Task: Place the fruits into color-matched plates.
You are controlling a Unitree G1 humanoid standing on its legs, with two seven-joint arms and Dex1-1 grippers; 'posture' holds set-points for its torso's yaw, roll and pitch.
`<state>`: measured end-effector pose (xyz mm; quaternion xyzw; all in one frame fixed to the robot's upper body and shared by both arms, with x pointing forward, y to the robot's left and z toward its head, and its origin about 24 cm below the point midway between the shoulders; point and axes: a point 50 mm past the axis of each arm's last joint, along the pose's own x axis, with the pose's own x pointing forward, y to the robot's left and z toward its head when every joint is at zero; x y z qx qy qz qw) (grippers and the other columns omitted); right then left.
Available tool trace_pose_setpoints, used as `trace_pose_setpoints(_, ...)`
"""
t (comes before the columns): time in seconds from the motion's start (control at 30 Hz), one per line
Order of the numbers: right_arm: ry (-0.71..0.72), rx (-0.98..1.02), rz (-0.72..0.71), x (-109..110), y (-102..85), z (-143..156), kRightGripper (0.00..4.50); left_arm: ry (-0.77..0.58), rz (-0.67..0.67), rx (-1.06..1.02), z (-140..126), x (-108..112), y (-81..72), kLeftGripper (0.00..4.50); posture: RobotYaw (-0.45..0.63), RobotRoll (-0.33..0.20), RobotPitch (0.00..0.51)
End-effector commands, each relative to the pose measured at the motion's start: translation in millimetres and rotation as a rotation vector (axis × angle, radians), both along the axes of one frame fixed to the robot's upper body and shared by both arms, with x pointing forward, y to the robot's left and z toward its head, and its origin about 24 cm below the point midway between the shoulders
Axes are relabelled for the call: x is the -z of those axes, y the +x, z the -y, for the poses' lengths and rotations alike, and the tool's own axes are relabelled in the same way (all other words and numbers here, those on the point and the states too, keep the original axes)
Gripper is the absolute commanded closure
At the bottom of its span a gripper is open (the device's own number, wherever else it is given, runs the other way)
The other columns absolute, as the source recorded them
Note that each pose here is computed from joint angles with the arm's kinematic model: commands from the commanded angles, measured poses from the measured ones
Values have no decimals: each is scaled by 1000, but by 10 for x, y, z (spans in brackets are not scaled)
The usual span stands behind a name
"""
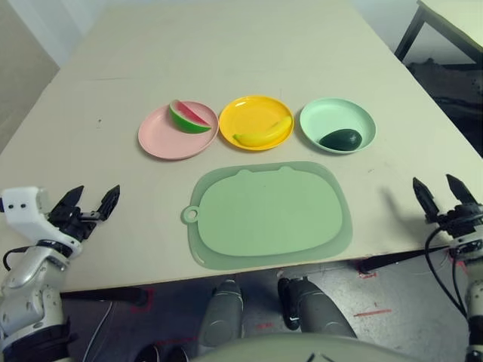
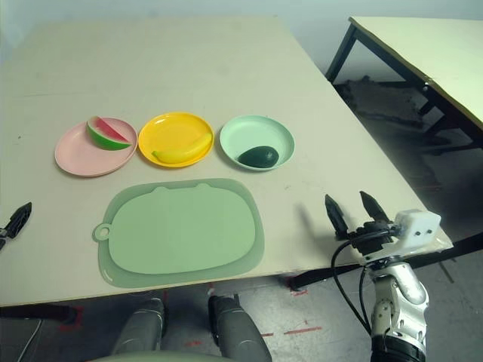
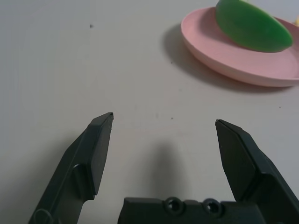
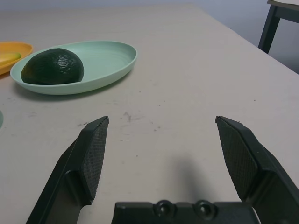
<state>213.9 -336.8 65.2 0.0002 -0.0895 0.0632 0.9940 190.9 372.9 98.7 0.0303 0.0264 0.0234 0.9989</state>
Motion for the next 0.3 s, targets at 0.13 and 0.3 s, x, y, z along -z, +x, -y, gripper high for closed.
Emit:
trace_pose_setpoints(0.13, -27, 14, 7, -8, -15, 91, 0, 19, -13, 12, 18, 10, 32, 31, 54, 0, 165)
trace_pose_setpoints(0.3, -26, 15, 8, -20, -31, 110, 0, 50, -28, 50, 88, 20, 94, 31, 50, 0, 155)
